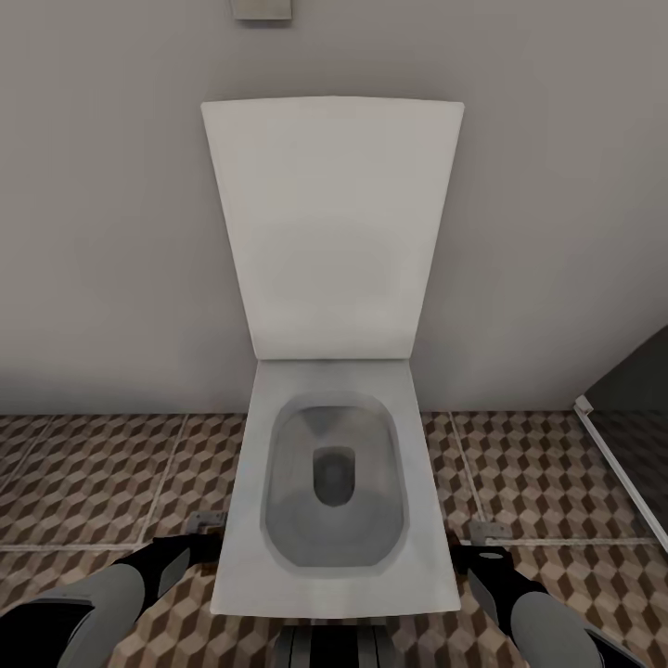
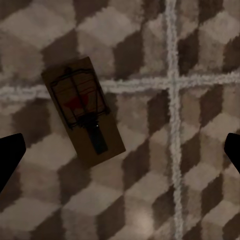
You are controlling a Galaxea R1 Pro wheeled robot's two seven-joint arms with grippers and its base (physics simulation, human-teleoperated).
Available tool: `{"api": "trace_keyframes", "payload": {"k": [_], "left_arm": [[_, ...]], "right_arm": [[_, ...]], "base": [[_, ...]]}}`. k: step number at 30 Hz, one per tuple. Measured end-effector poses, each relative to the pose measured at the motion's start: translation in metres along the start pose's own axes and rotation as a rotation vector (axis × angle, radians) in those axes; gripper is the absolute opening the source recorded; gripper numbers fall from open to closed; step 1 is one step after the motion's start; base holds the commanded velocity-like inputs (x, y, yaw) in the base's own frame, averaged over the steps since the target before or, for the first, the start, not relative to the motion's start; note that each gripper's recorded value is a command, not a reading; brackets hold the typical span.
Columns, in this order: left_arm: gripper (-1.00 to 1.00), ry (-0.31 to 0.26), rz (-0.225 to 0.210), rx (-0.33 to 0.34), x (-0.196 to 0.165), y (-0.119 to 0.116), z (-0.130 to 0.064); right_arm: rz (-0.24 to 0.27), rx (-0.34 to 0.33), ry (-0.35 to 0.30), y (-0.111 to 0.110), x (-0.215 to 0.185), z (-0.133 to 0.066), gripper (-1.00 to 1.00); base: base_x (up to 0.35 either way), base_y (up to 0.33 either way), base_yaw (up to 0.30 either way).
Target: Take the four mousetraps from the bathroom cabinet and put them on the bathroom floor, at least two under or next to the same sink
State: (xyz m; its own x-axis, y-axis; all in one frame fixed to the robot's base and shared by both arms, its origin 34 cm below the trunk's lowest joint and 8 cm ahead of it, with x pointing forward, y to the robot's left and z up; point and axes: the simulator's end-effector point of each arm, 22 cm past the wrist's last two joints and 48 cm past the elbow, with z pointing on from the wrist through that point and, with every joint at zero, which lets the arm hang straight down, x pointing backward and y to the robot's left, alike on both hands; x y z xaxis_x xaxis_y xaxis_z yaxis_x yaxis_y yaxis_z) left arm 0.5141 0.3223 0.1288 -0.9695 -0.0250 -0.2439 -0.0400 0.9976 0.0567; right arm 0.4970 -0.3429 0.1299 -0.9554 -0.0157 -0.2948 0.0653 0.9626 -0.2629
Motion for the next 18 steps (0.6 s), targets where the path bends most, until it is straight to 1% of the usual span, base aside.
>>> {"api": "trace_keyframes", "payload": {"k": [3, 6, 11, 18], "left_arm": [[1.00, 0.000, 0.000, 0.000, 0.0000, 0.0001, 0.0001], [1.00, 0.001, -0.001, -0.001, 0.0002, 0.0002, 0.0002], [1.00, 0.001, -0.002, -0.002, 0.0003, 0.0004, 0.0003], [1.00, 0.002, -0.005, -0.001, 0.0004, 0.0004, 0.0003]], "right_arm": [[0.000, 0.000, 0.000, 0.0000, 0.0000, 0.0001, 1.00], [0.000, 0.000, 0.000, 0.0001, 0.0000, 0.0002, 1.00], [0.000, 0.000, -0.001, 0.0000, -0.0001, 0.0003, 1.00], [0.000, 0.000, -0.001, 0.0001, 0.0000, 0.0003, 1.00]], "base": [[-0.078, 0.000, 0.000], [-0.194, 0.000, 0.000], [-0.280, 0.000, 0.000], [-0.324, 0.000, 0.000]]}}
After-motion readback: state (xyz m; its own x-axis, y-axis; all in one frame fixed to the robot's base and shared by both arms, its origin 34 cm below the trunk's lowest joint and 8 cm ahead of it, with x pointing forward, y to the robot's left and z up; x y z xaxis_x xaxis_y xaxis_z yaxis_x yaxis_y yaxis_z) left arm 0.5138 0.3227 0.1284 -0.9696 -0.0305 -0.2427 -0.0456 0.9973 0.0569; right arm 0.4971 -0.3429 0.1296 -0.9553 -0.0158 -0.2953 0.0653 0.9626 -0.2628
